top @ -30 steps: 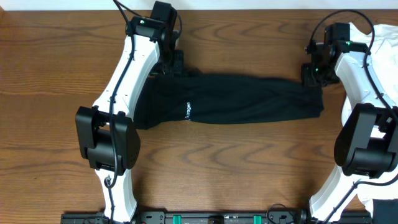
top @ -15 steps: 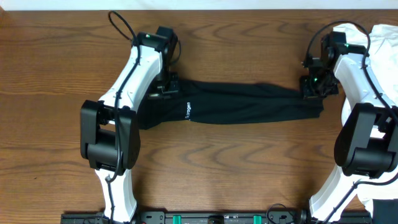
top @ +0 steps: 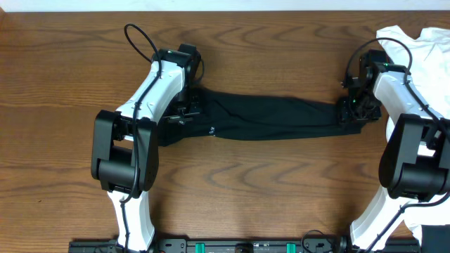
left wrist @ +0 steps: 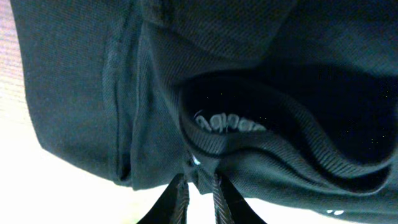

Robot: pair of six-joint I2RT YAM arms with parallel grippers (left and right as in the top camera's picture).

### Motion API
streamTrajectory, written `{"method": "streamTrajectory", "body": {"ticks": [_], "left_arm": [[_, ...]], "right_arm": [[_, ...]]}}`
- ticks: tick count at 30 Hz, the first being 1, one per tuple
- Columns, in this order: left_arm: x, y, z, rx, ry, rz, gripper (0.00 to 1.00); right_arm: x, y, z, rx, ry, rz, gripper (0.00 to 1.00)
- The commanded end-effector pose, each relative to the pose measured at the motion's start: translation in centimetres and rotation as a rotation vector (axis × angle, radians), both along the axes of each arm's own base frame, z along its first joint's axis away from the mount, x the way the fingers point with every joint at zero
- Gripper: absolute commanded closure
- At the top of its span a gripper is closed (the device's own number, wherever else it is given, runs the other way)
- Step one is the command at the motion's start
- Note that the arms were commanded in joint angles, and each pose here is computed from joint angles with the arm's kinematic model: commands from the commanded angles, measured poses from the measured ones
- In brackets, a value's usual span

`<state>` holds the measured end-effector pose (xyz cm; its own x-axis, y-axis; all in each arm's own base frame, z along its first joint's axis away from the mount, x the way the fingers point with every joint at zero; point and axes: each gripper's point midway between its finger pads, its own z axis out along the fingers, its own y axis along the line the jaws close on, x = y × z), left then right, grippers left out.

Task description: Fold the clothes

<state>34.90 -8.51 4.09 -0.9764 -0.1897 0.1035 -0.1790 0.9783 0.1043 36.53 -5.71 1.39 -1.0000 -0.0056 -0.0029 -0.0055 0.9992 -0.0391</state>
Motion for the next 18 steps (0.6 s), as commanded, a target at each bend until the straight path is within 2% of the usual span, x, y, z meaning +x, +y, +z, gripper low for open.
{"method": "streamTrajectory", "body": {"ticks": [1,4,9,12,14,16,17,18], "left_arm": [[0.5,0.4,0.8,0.016,-0.027,0.007,0.83],[1.7,-0.1,3.1,-0.014,-0.105,0.01,0.83],[3.1,-0.9,8.5,-0.09,-0.287,0.017,0.67],[3.4,-1.0,10.8,-0.11,-0.361,0.016,0.59],[3.4,-1.0,11.2,-0.114,-0.374,0.016,0.59],[3.5,-1.4,10.8,-0.136,-0.367,0.01,0.6],[3.6,-2.0,10.3,-0.168,-0.364,0.0,0.66],[3.9,-2.8,9.9,-0.203,-0.363,-0.015,0.71]], "right_arm": [[0.6,-0.5,1.2,0.001,-0.036,-0.03,0.37],[1.6,1.8,2.5,0.134,-0.068,-0.022,0.32],[3.4,5.0,6.2,0.331,-0.136,0.003,0.3],[3.9,6.6,8.0,0.433,-0.175,0.015,0.34],[3.8,7.1,8.2,0.461,-0.172,0.016,0.43],[3.5,7.3,7.7,0.461,-0.162,0.018,0.7],[3.4,7.4,7.4,0.462,-0.16,0.02,0.82],[3.3,7.6,7.1,0.463,-0.157,0.022,0.89]]}}
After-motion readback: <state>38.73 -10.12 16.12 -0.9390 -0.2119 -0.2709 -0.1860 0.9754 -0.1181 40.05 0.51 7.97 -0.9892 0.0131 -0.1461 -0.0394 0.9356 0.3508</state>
